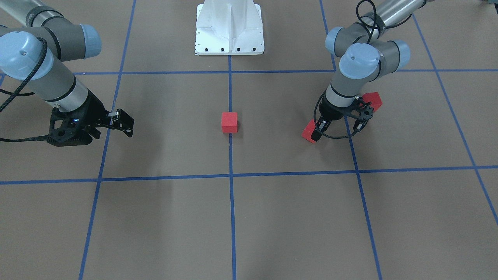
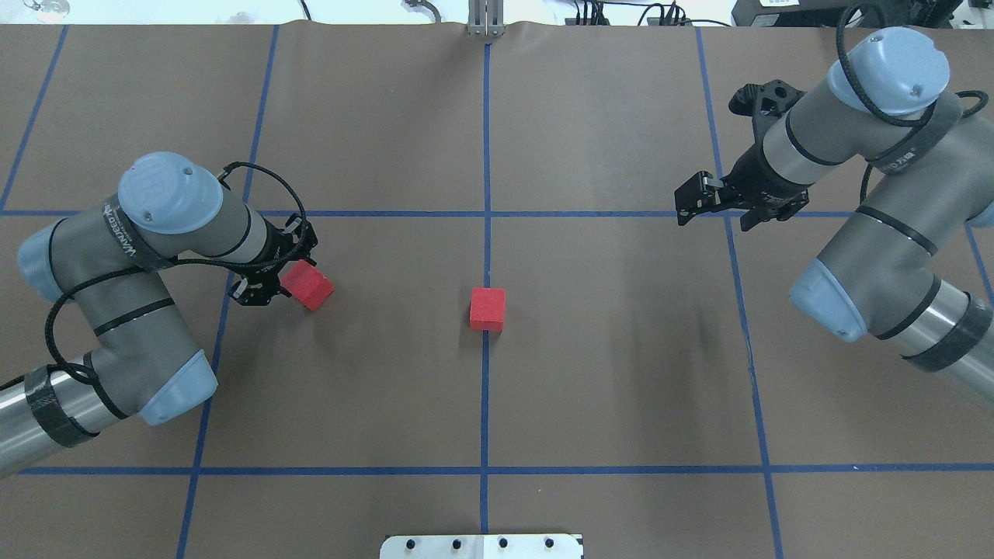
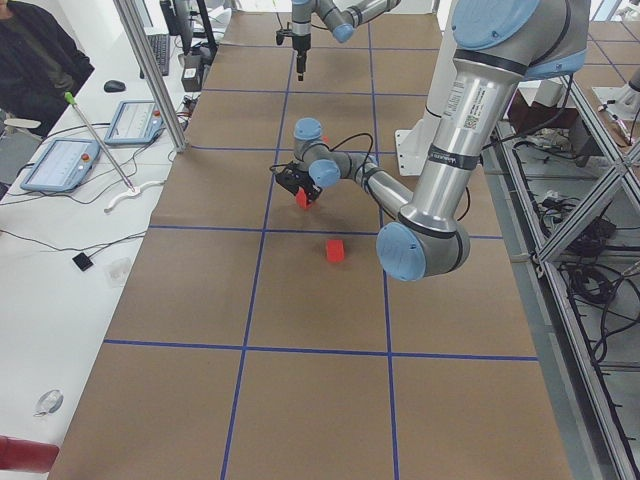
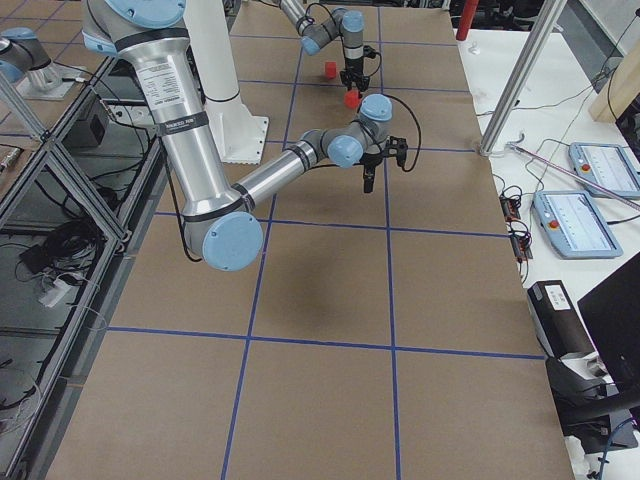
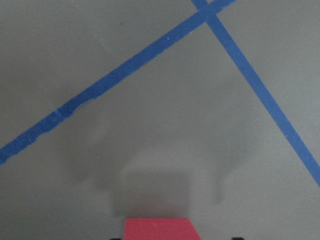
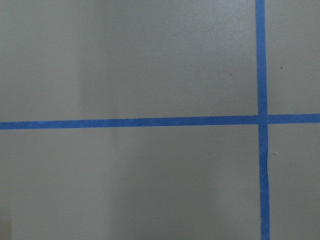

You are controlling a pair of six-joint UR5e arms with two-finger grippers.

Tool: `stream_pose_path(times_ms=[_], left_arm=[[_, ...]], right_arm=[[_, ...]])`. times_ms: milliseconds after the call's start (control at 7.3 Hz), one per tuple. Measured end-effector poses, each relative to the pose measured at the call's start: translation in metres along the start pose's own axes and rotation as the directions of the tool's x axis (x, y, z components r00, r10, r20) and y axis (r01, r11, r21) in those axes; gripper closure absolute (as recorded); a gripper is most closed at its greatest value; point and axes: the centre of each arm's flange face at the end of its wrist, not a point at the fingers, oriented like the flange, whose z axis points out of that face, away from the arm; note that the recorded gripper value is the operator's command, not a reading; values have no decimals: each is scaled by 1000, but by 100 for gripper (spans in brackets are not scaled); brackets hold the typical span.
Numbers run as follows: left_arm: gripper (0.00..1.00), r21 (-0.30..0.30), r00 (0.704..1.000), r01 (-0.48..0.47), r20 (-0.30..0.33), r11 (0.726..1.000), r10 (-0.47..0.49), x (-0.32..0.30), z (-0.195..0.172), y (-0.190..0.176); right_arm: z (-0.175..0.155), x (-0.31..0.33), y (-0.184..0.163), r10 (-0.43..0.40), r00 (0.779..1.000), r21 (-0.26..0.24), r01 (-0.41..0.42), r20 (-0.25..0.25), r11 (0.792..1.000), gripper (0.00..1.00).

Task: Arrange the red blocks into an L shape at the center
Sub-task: 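Carry the red cube with the left gripper toward the center cube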

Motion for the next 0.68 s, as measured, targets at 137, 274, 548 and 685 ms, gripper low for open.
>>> stream_pose_path(times_ms=[137, 274, 548, 685], left_arm=[[100, -9, 1000, -15, -6, 1000, 15, 9, -5, 10], [100, -14, 998, -68, -10, 998, 68, 35, -16, 32], [100, -18, 922, -388, 10, 922, 388, 115, -33, 88], [100, -25, 834, -551, 27, 834, 552, 157, -29, 113]], right_arm=[[0, 0, 0, 0, 1000, 0, 0, 1, 1000, 1], [-1, -1, 0, -2, 1000, 1, 2, 2, 1000, 1], [-3, -1, 0, -6, 1000, 2, 6, 5, 1000, 1], [-3, 0, 0, -6, 1000, 1, 6, 4, 1000, 1]])
